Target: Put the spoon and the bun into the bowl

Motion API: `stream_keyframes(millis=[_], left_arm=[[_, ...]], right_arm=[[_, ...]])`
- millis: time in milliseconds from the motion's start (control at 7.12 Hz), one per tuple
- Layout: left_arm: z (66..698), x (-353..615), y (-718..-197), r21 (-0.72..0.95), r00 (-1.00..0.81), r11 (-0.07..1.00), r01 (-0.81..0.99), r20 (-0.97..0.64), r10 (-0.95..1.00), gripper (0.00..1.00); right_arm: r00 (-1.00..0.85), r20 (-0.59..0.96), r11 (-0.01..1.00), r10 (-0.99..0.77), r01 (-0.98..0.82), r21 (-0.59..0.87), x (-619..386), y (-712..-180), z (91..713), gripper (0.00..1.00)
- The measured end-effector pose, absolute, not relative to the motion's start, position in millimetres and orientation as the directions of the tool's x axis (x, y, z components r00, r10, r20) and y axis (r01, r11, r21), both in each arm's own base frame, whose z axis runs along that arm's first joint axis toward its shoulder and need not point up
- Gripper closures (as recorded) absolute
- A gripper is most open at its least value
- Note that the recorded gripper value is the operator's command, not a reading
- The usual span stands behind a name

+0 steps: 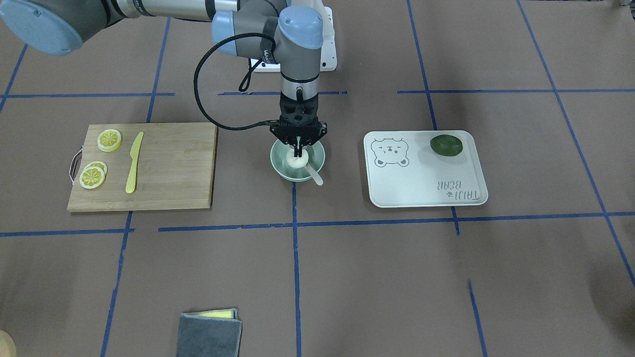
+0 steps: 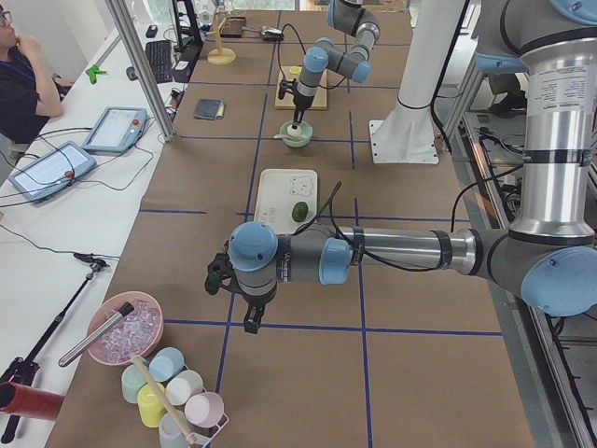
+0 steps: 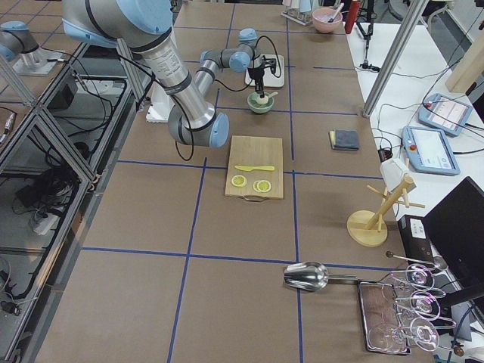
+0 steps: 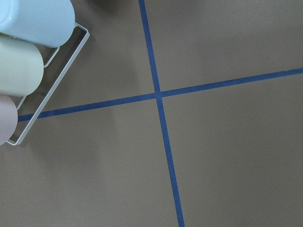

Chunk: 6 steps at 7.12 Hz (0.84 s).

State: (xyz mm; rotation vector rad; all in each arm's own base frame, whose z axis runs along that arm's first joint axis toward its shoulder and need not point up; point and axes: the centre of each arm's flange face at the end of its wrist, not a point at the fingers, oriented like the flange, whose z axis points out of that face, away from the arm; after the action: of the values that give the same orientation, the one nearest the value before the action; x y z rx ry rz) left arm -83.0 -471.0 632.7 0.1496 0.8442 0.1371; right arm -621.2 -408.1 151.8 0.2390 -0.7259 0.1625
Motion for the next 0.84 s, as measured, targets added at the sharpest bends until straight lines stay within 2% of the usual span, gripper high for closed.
stream_keyframes(millis=[421, 702, 843], left_arm=[[634, -82, -471, 0.185, 0.656, 0.981, -0.063, -0.733, 0.180, 0.00], [635, -83, -471, 0.184, 0.658, 0.981, -0.064, -0.731, 0.180, 0.00], [635, -83, -471, 0.182, 0.663, 0.981, -0.065, -0.727, 0.179, 0.00]], right_arm=[[0.746, 0.666, 0.959, 0.023, -0.205, 0.196, -608, -423, 154, 0.00], [0.745, 0.663, 0.966, -0.078, -0.107, 0.234, -528, -484, 178, 0.00], [0.745, 0.646, 0.965, -0.166, -0.013, 0.263, -468, -520, 211, 0.00]])
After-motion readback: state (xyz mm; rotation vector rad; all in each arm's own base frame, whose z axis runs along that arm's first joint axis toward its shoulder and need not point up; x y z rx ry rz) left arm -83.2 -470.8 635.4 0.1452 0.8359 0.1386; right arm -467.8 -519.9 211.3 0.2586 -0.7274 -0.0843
